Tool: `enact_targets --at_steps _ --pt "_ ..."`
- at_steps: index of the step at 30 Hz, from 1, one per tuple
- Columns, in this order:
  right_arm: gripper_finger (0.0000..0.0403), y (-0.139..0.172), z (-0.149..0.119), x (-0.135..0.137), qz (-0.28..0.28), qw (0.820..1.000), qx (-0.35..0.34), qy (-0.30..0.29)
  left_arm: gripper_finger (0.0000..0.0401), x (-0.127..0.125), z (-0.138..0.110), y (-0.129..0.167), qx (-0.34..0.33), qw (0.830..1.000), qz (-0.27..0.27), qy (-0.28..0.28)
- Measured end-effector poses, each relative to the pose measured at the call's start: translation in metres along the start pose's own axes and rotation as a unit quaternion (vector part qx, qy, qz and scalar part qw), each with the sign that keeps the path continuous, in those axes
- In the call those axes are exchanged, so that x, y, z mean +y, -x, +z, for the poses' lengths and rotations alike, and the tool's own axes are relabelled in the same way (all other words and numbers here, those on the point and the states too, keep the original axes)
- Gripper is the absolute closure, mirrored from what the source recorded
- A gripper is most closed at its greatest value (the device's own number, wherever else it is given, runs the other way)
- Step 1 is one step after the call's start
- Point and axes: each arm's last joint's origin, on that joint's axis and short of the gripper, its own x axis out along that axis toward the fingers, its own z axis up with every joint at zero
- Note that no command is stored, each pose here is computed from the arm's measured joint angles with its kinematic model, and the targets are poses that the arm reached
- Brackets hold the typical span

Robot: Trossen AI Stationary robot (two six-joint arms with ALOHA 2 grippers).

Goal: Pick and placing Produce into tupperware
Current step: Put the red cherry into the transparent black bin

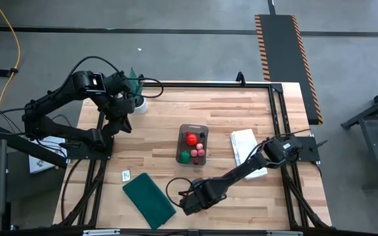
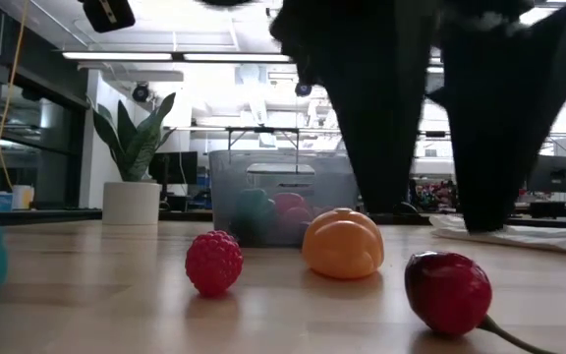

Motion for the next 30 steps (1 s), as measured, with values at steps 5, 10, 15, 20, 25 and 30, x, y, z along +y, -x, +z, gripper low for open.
enact_targets --at_steps 5,10,15,20,25,30 --pt "0.0214 -0.003 0.001 0.003 0.013 1.0 0.002 -0.005 0.0355 0.0 0.0 0.0 0.0 1.0 -0.001 -0.001" --pt "0.0224 -0.017 -0.004 0.003 0.002 1.0 0.021 -0.006 0.0355 0.0 0.0 0.0 0.0 1.0 -0.001 -0.001" --pt "0.0232 -0.02 -0.01 0.003 0.005 1.0 0.022 -0.009 0.0355 0.0 0.0 0.0 0.0 1.0 -0.001 -0.001" --pt "0.0238 -0.02 -0.01 0.003 0.004 1.0 0.021 -0.01 0.0355 0.0 0.0 0.0 0.0 1.0 -0.001 -0.001" --pt "0.0244 -0.02 -0.01 0.003 0.003 1.0 0.019 -0.009 0.0355 0.0 0.0 0.0 0.0 1.0 -0.001 0.0" --pt "0.0245 -0.02 -0.009 0.003 0.004 1.0 0.015 -0.008 0.0355 0.0 0.0 0.0 0.0 1.0 -0.001 0.005"
